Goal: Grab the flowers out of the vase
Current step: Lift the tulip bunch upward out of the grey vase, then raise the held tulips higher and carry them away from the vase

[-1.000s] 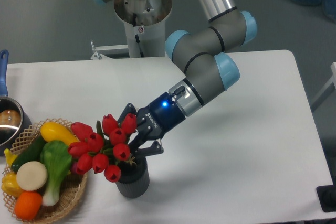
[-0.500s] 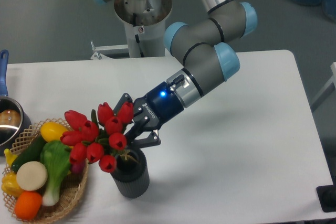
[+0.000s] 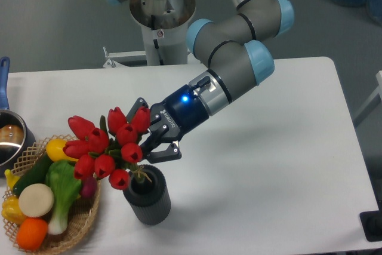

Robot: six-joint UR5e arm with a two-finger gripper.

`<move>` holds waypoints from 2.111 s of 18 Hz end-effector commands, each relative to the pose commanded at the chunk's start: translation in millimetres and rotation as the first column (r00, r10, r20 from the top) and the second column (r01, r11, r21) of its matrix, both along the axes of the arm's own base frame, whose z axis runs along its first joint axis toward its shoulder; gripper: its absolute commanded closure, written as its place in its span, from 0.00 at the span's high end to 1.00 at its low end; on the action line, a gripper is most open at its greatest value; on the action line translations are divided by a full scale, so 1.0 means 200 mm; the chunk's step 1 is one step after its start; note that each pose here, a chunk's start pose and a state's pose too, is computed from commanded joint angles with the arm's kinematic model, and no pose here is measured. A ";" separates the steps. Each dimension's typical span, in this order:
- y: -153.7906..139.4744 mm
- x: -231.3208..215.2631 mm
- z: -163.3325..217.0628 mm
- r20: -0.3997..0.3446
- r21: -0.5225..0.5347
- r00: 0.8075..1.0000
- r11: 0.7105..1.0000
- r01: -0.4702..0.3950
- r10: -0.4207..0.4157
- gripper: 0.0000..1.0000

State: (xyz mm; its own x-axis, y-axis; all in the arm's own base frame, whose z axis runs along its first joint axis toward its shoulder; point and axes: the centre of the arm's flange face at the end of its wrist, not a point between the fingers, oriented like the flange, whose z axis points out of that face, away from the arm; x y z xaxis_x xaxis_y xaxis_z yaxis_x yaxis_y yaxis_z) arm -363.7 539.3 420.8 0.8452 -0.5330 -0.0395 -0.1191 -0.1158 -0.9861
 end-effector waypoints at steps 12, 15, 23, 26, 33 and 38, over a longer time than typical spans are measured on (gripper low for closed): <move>-0.01 -0.11 0.30 0.071 -0.033 0.996 0.998 -0.054 0.056 0.37; -0.01 -0.10 0.31 0.086 -0.041 0.995 0.998 -0.055 0.058 0.37; -0.06 -0.04 0.48 0.112 -0.025 0.992 0.998 -0.054 0.056 0.37; -0.12 -0.09 0.52 0.093 -0.035 0.991 0.995 -0.090 0.093 0.37; -0.31 -0.30 0.56 0.069 -0.175 0.954 0.945 -0.276 0.292 0.37; -0.55 -0.51 0.58 0.058 -0.170 0.921 0.913 -0.371 0.386 0.37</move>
State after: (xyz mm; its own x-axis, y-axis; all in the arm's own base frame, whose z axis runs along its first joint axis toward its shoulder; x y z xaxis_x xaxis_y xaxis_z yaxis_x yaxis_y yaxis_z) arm -464.9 430.1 536.0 0.9809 -0.1660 0.1010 0.0504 -0.2846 -0.9573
